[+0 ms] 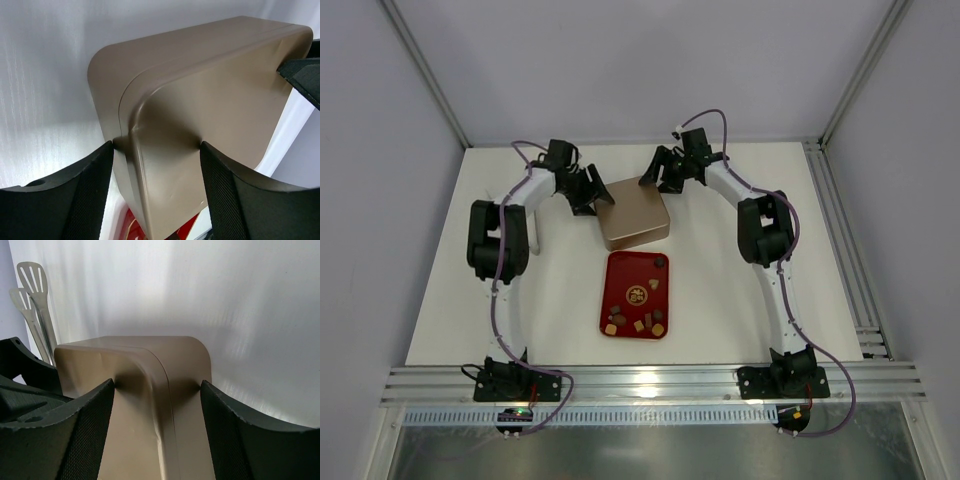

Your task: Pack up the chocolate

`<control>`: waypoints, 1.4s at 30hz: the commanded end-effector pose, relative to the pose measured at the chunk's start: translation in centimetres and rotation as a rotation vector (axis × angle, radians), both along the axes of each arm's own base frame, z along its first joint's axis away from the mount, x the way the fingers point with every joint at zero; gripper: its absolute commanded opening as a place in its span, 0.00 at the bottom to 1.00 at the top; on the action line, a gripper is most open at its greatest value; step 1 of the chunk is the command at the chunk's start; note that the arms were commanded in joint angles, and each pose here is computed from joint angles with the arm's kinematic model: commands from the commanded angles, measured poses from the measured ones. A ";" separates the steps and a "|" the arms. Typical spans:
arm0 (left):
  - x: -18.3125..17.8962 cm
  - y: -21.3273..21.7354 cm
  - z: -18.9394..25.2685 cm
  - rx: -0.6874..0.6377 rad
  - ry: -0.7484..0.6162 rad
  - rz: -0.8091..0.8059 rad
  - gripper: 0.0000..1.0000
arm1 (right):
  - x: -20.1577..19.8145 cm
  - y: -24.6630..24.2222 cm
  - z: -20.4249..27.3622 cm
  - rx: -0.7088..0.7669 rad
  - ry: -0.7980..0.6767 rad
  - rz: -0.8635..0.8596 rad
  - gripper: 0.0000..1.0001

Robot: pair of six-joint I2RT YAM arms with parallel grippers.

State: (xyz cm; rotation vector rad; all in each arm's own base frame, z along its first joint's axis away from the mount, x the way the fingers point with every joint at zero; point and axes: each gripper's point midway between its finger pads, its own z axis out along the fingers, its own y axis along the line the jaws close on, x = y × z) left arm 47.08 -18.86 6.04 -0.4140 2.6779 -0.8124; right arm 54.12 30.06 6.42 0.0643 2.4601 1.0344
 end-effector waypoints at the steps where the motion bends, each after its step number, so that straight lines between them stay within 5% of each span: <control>1: -2.0 3.0 -6.8 0.177 0.139 0.021 0.59 | -1.0 1.4 2.7 0.036 -0.021 0.029 0.70; 15: 1.7 3.7 -3.5 0.218 0.058 -0.044 0.81 | -0.2 0.4 5.5 0.044 -0.106 0.018 0.78; 26: 4.9 5.8 8.4 0.312 -0.244 -0.002 0.86 | 1.9 -5.2 14.9 0.046 -0.309 -0.097 0.94; 33: 1.0 6.1 14.1 0.276 -0.324 0.021 0.86 | -2.9 -8.5 19.1 -0.011 -0.407 -0.185 1.00; 42: -9.4 6.3 18.0 0.282 -0.433 -0.025 0.86 | -12.8 -13.0 22.6 -0.055 -0.524 -0.269 1.00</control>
